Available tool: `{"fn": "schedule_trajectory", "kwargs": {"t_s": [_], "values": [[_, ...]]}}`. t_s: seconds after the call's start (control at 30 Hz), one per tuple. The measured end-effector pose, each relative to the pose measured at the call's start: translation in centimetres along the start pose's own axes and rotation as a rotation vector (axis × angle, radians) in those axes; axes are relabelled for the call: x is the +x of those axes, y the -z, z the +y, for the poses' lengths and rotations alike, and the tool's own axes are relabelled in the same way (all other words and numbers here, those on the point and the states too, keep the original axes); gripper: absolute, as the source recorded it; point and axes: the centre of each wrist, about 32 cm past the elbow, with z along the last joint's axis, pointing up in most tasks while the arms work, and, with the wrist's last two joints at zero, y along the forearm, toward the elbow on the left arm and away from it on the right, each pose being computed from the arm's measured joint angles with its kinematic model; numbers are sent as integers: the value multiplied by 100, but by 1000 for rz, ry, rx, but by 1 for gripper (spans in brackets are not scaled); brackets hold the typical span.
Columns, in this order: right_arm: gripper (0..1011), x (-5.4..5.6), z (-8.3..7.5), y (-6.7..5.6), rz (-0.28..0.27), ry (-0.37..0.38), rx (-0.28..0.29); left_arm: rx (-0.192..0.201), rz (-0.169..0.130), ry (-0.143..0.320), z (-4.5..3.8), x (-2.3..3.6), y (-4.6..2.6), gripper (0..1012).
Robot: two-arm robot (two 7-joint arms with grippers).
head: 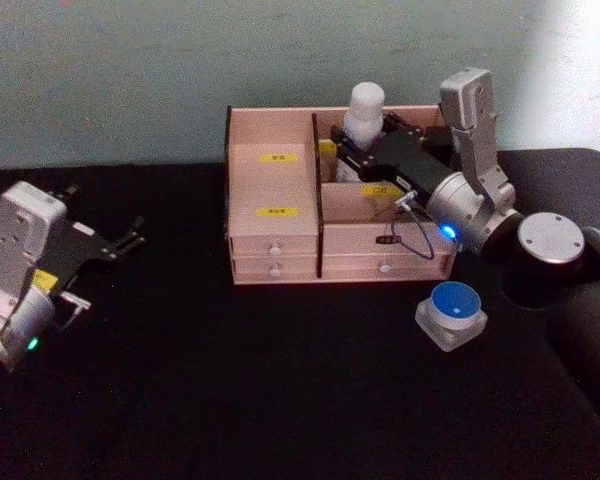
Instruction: Pick up the facial cleanser and watermelon frost from the table and place them into the tiered storage box.
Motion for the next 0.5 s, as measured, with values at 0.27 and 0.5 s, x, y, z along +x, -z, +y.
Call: {"fn": "schedule_trajectory", "kwargs": {"t_s": [0.27,0.5], "values": [[600,5,-6,29,1,13,-19,0,0,0,0,0,0,1001],[601,4,-5,27,0,13,-19,0,0,0,0,0,0,1001]]}}
